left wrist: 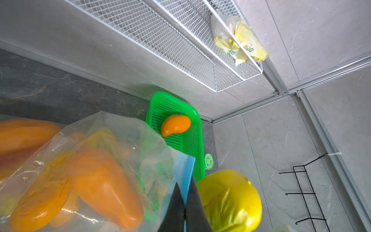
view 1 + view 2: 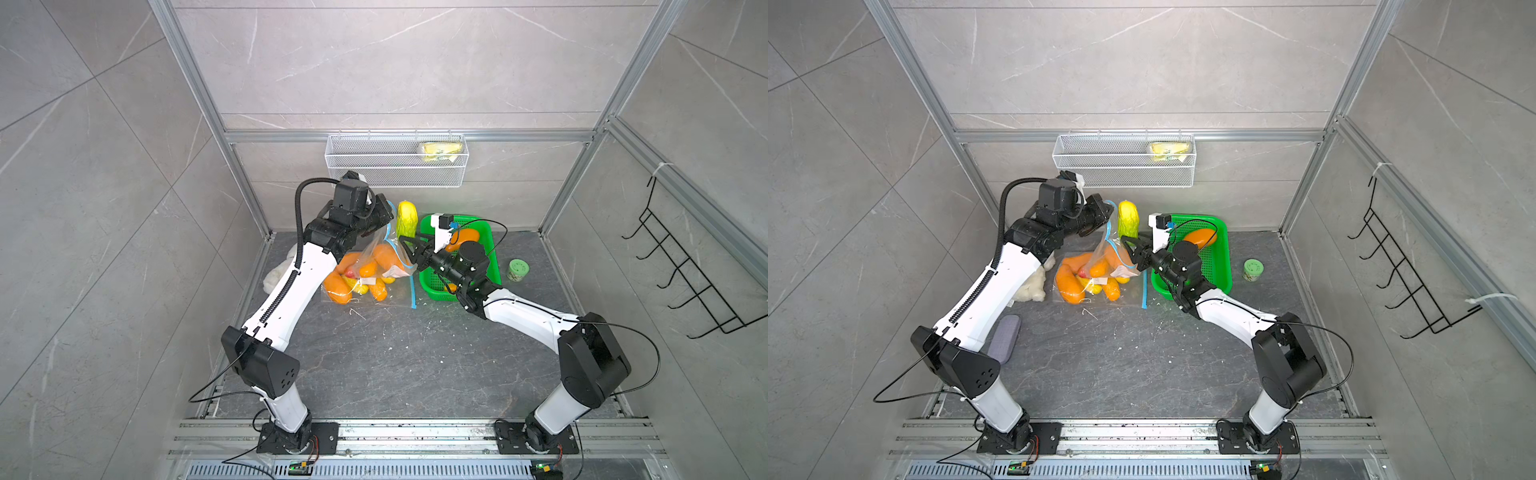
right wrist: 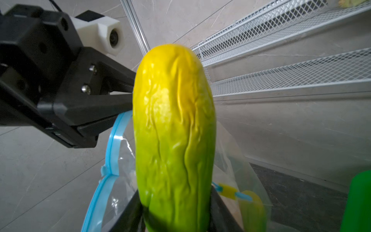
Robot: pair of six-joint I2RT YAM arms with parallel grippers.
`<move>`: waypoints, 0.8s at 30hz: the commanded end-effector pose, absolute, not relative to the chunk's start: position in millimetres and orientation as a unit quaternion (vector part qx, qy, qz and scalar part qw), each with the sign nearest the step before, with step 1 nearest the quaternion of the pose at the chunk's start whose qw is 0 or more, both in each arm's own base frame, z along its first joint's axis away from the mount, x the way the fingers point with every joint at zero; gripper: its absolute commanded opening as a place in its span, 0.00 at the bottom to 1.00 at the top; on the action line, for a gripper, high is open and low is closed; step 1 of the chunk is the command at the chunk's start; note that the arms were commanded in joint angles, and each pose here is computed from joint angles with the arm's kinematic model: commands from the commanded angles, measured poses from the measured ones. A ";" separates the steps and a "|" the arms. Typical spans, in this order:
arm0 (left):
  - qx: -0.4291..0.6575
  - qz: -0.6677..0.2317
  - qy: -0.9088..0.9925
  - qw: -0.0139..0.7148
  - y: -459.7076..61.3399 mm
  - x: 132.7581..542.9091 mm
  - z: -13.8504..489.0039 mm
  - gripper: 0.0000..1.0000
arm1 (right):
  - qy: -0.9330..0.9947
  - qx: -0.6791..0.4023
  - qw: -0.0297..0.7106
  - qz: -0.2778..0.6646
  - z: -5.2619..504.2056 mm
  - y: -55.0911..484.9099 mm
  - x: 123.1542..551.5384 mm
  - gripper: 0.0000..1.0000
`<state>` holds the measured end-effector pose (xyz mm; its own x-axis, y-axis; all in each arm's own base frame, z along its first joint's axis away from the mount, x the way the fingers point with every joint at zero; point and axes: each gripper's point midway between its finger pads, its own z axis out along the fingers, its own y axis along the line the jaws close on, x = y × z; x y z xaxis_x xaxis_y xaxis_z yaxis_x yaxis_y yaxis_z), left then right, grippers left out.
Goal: Place the mango in a zip-top bag and seal the zipper
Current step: Place the mango in the zipper food storage bag.
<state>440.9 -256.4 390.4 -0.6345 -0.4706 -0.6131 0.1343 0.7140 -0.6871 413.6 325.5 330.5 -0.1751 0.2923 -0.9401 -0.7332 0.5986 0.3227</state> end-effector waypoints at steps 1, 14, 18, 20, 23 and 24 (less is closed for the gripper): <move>-0.089 -0.381 0.818 0.423 -262.0 440.2 404.3 0.00 | 0.648 -0.200 0.622 0.392 323.8 330.5 413.7 0.29; -0.086 -0.358 0.824 0.431 -253.2 435.6 400.4 0.00 | 0.739 -0.236 0.554 0.302 270.5 334.1 426.9 0.63; -0.093 -0.335 0.827 0.441 -242.3 433.2 395.2 0.00 | 0.738 -0.247 0.554 0.294 279.3 333.8 425.6 0.73; -0.095 -0.330 0.828 0.443 -239.4 433.0 394.1 0.00 | 0.736 -0.253 0.553 0.298 284.2 334.9 423.5 0.74; -0.099 -0.320 0.831 0.444 -236.1 434.2 391.5 0.00 | 0.731 -0.257 0.556 0.302 295.9 333.1 417.3 0.75; -0.098 -0.318 0.832 0.445 -235.1 434.7 391.0 0.00 | 0.727 -0.261 0.556 0.307 300.3 333.5 413.9 0.72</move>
<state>442.9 -248.2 358.2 -0.6494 -0.4360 -0.6231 0.0806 0.7753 -0.6265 423.9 331.8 279.8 -0.2717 -0.0249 -0.9620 -0.6927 0.6991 0.1776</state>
